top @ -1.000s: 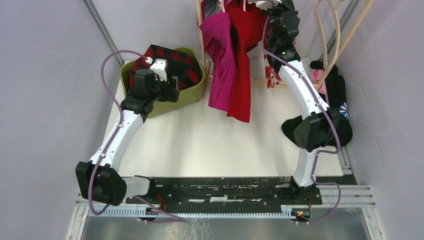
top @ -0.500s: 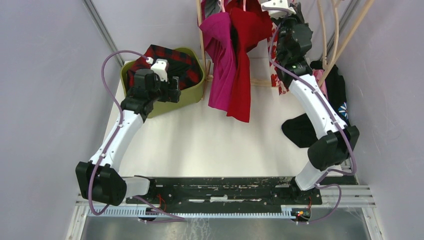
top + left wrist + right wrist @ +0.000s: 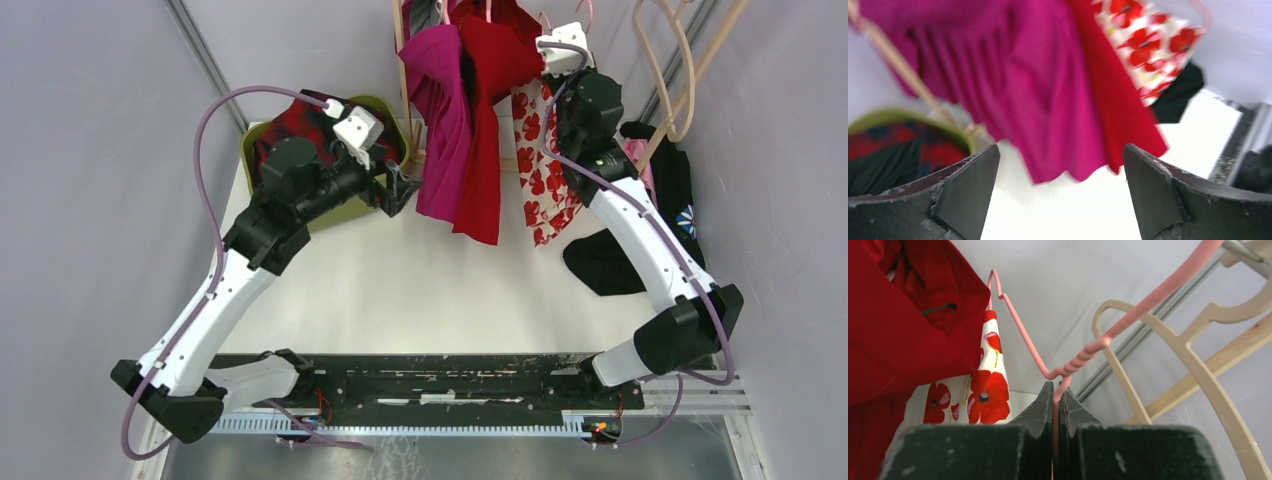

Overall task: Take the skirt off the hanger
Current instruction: Pick up the hanger from the clothesline, then remove the skirt from the hanger.

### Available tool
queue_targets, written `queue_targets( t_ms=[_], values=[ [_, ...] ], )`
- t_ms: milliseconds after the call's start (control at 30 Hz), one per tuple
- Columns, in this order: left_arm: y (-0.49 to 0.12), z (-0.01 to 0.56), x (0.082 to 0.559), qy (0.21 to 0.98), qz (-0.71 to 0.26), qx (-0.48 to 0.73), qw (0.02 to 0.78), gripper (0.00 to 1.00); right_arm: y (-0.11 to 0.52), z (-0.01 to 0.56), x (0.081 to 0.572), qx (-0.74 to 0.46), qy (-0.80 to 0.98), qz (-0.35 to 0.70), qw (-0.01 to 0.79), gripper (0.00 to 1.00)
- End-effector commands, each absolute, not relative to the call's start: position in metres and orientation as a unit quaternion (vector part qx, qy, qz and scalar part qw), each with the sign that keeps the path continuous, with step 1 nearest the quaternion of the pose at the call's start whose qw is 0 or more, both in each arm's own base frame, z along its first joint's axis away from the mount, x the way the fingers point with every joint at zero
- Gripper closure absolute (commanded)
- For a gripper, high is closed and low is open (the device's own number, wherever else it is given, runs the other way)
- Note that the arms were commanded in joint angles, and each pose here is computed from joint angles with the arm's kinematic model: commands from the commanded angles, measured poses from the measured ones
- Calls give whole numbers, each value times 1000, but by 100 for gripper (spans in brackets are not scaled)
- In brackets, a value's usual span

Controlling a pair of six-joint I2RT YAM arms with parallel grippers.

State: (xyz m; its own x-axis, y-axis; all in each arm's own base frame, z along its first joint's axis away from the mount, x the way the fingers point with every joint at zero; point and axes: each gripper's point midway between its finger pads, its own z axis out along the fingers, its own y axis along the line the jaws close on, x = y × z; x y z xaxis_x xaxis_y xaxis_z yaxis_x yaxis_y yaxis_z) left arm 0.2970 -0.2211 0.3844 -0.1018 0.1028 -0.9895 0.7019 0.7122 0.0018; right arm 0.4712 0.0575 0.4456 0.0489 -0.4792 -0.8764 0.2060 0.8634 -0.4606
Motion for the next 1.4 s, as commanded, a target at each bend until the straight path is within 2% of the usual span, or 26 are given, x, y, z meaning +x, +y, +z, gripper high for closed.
queue_targets(
  t_ms=[0, 200, 300, 467, 633, 900, 1367],
  values=[
    [-271, 440, 254, 606, -308, 363, 638, 1, 50, 505, 439, -48, 595, -201, 777, 99],
    [-338, 420, 222, 584, -349, 424, 598, 1, 54, 503, 436, -43, 600, -177, 779, 99],
    [-369, 401, 217, 565, -348, 445, 602, 1, 58, 502, 435, -44, 602, -167, 780, 99],
    [-401, 390, 245, 537, -310, 422, 661, 1, 63, 503, 431, -44, 604, -148, 782, 99],
    [-429, 383, 274, 533, -273, 418, 683, 0, 65, 506, 421, -38, 608, -127, 783, 100],
    [-465, 381, 287, 510, -287, 395, 708, 1, 71, 506, 406, -32, 613, -87, 785, 99],
    [-505, 359, 239, 492, -361, 432, 664, 1, 77, 513, 402, -40, 609, -77, 788, 99]
  ],
)
